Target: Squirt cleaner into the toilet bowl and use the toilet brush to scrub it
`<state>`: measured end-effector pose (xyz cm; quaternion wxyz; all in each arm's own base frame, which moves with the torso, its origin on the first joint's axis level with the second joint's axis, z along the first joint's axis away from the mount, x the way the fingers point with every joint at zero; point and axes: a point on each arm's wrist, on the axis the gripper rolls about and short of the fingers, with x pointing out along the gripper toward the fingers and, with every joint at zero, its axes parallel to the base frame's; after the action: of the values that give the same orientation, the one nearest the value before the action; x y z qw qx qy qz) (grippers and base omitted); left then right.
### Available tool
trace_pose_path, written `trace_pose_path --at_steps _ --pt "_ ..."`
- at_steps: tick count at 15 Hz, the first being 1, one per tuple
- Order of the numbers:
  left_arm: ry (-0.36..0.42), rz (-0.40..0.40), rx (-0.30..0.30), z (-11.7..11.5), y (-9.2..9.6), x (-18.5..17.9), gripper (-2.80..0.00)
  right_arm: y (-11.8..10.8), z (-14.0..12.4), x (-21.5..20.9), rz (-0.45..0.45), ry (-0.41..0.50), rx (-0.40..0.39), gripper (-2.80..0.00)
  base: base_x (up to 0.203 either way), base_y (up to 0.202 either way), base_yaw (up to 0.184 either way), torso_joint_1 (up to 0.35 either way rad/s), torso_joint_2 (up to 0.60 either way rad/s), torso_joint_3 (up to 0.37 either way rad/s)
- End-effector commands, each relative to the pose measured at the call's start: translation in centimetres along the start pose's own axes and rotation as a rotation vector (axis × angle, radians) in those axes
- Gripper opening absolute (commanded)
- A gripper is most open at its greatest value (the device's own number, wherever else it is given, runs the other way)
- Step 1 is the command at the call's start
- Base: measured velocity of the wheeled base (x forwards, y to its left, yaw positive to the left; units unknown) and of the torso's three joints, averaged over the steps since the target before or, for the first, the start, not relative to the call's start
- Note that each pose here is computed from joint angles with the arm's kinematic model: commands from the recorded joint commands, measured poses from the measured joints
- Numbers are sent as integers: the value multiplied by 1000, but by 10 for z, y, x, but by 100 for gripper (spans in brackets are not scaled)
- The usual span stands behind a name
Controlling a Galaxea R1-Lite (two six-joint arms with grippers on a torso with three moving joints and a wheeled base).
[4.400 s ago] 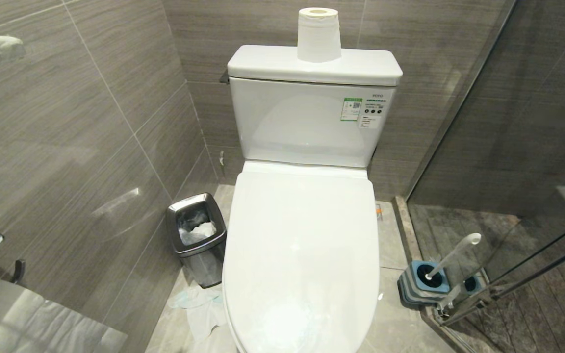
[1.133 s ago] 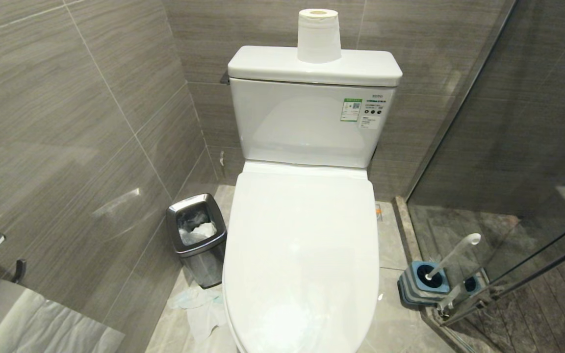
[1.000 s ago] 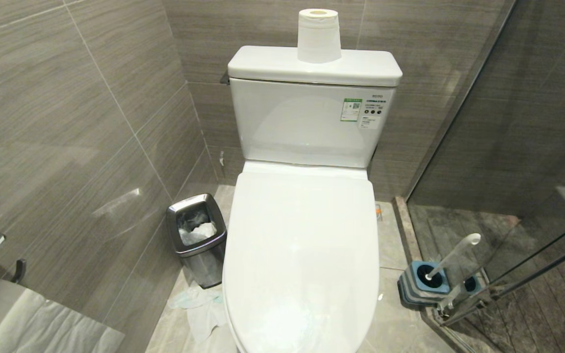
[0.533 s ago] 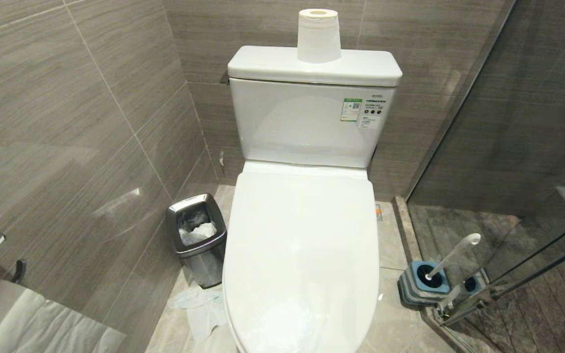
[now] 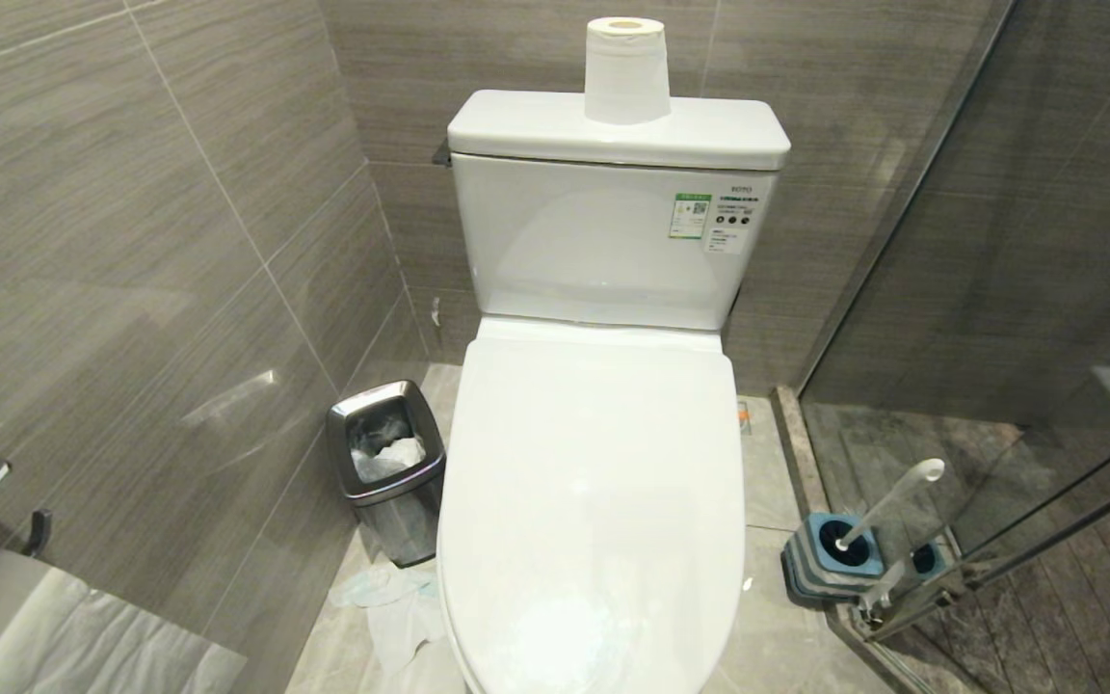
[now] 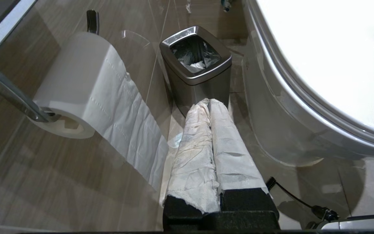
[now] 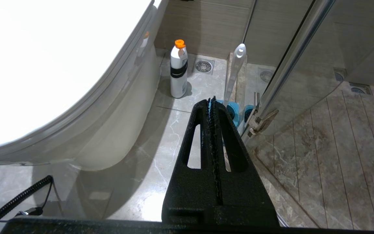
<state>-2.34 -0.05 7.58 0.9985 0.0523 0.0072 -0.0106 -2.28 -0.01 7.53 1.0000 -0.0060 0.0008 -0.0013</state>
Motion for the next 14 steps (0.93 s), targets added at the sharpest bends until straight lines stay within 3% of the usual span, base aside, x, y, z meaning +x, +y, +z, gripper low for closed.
trace_pose_path --at_steps 1,14 --pt "0 -2 -4 0 0 0 -280 0 0 0 1 2 0 -280 0 0 0 0 0 0" --pt "-1 5 -16 0 0 0 -280 0 0 0 0 2 0 -280 0 0 0 0 0 0"
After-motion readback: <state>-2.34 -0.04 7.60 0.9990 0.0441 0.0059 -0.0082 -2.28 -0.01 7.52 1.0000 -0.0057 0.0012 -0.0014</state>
